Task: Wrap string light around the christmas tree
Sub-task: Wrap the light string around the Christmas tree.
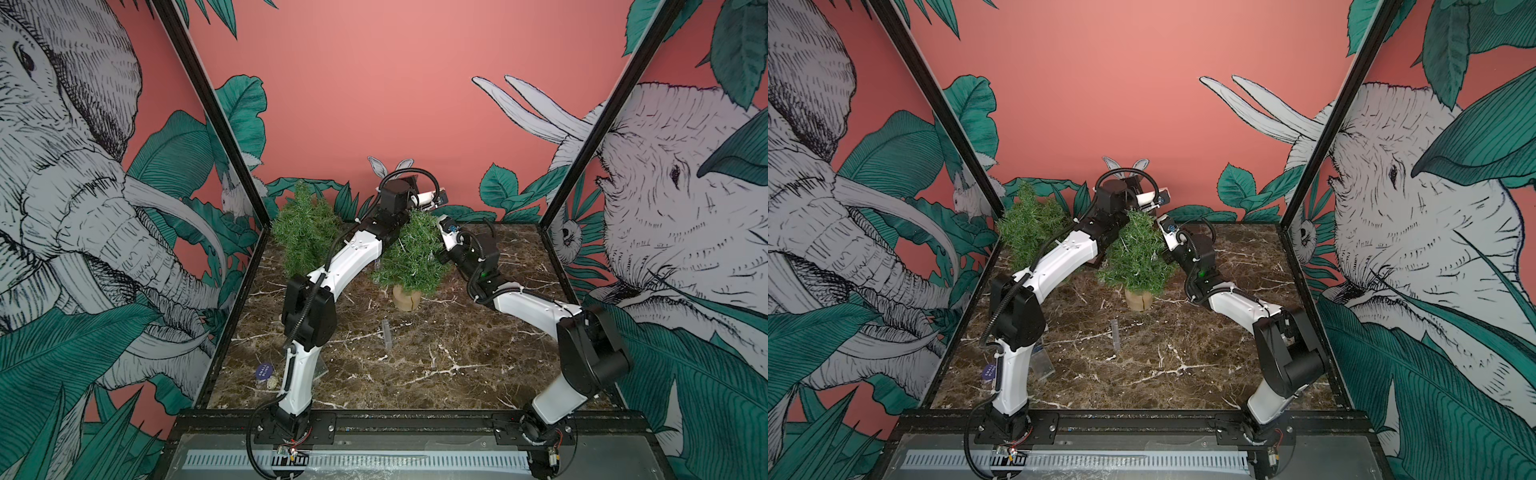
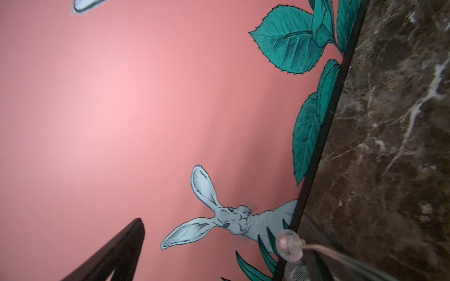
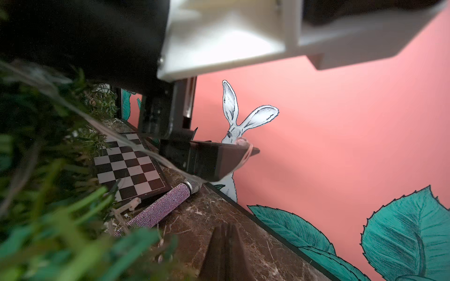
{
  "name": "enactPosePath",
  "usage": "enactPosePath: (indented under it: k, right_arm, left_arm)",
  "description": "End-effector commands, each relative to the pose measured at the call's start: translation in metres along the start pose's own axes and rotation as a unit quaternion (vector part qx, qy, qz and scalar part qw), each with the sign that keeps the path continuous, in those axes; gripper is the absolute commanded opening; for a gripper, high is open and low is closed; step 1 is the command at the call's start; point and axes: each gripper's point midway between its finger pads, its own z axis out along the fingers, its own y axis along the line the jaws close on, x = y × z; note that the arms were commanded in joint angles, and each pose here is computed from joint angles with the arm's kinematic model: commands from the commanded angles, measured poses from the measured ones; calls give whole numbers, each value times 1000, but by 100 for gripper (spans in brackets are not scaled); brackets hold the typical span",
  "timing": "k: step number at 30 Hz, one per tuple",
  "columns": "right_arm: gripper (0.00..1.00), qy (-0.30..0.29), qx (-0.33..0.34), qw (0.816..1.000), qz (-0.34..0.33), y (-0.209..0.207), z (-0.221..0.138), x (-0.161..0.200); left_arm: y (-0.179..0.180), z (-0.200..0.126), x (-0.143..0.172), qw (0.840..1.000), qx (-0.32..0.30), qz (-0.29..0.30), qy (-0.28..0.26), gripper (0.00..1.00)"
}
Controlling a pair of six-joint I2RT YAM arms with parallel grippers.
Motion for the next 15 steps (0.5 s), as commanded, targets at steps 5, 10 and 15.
enactPosePath:
  k: [5, 10, 15]
  right_arm:
    - [0, -15, 10, 1000, 20, -8, 2, -5]
    - [0, -13, 11, 1000, 21, -9, 0, -5]
    - [0, -11, 9, 1000, 23, -9, -1, -6]
  left_arm:
    - [71, -22, -23, 984, -161, 68, -28, 100]
    - [73, -27, -20, 990, -137, 17, -23, 100]
    - [87, -31, -1, 985, -167, -11, 34, 100]
